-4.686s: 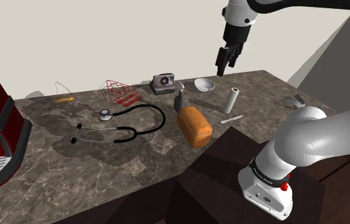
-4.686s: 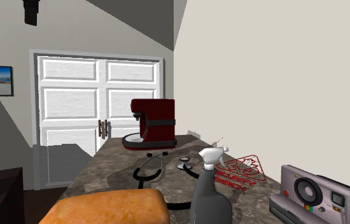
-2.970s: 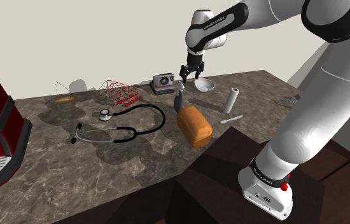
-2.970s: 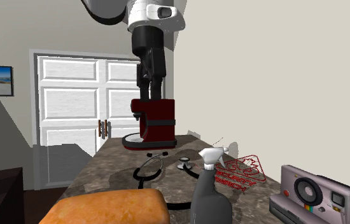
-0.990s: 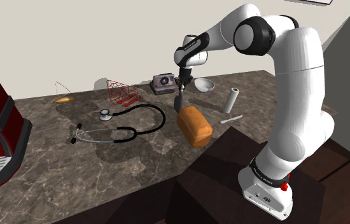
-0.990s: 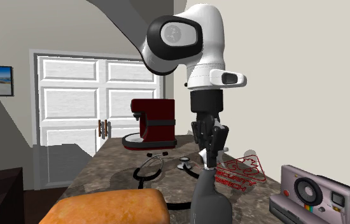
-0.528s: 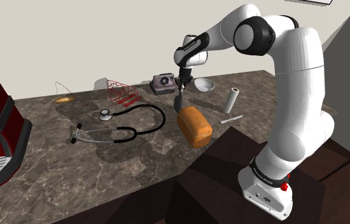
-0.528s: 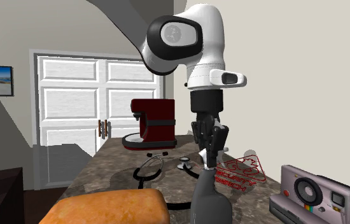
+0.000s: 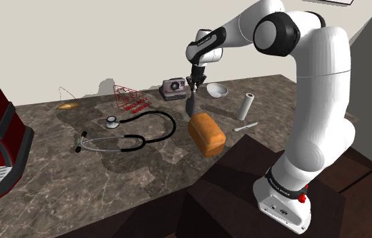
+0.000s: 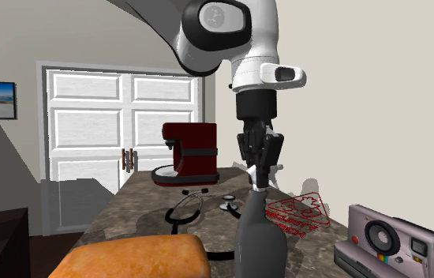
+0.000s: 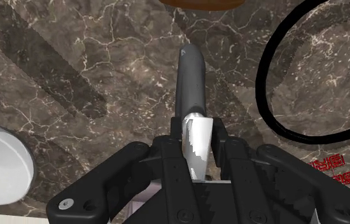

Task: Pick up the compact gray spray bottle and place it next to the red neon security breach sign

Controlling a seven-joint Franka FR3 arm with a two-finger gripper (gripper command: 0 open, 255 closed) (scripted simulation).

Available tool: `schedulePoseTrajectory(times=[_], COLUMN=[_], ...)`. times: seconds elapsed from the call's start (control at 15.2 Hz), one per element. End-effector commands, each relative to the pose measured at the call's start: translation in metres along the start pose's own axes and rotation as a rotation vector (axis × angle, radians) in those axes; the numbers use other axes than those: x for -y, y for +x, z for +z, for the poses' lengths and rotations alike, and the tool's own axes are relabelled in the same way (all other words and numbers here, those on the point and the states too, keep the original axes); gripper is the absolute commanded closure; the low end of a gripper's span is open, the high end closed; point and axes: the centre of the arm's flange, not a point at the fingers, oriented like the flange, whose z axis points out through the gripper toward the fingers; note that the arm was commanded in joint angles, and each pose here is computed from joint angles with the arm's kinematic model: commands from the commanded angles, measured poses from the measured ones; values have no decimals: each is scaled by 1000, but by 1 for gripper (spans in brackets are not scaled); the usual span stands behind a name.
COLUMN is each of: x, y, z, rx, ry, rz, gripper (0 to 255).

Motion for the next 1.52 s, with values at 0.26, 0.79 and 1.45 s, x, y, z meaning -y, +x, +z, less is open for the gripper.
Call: schedulePoseTrajectory(times=[0.26, 0.79, 1.45], x=[0, -1, -1], y=[1, 3, 5], z=[-31, -73, -126], rx=[0, 0, 0], ry=[0, 0, 0], rz=[0, 0, 0], gripper=[255, 255, 255])
